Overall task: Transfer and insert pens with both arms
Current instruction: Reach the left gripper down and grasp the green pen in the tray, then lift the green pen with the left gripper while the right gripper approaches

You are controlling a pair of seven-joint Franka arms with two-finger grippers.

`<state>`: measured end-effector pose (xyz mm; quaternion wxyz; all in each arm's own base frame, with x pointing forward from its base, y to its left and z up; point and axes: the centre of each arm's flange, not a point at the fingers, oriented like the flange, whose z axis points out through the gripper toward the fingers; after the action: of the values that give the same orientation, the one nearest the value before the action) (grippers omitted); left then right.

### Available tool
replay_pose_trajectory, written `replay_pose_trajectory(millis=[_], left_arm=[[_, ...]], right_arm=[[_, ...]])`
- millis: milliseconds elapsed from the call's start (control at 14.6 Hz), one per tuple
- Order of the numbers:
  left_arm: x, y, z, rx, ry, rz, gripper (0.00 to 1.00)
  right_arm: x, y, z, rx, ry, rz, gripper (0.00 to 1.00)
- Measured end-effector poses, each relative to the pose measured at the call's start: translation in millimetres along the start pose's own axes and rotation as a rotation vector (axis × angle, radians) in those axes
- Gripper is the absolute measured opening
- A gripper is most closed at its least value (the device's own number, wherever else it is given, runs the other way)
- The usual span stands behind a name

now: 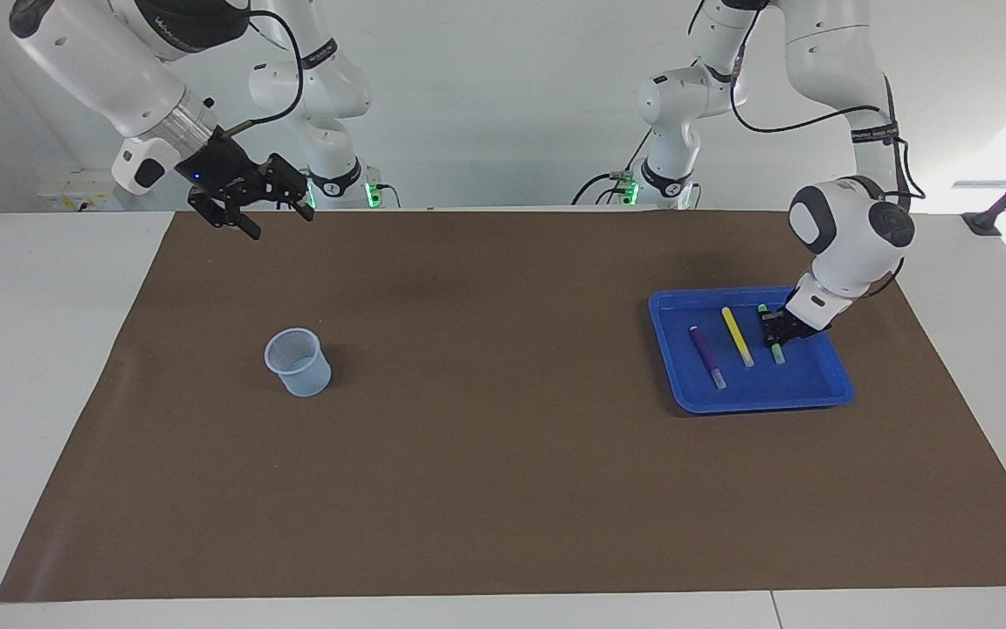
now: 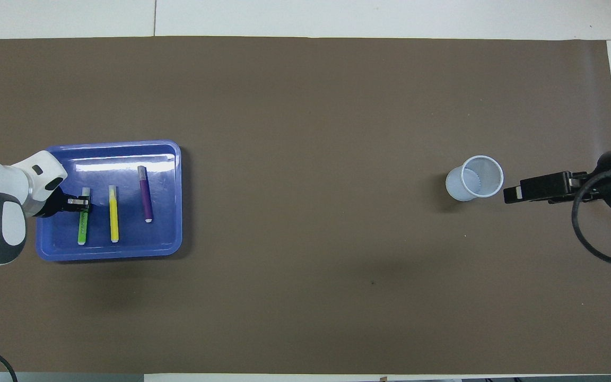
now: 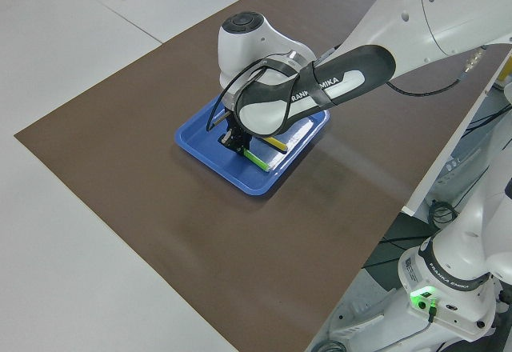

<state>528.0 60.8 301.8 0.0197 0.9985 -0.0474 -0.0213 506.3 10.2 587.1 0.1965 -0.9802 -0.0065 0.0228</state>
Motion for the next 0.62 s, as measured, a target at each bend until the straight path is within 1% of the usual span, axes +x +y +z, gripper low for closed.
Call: replay_pose_trajectory(millis=[137, 274, 616], left_arm=[[2, 0, -2, 0.001, 0.004, -0.012, 0.17], [8, 0, -14, -0.002, -0.002, -0.033, 0.17], [38, 15, -89, -0.01, -0.041, -0.129, 0.17]], right_arm=[[0, -1, 0, 0.012, 0.002, 0.001, 1.0], [0, -1, 0, 0.013, 0.002, 0.001, 1.0], [0, -4, 1, 0.014, 0.001, -0.004, 1.0]])
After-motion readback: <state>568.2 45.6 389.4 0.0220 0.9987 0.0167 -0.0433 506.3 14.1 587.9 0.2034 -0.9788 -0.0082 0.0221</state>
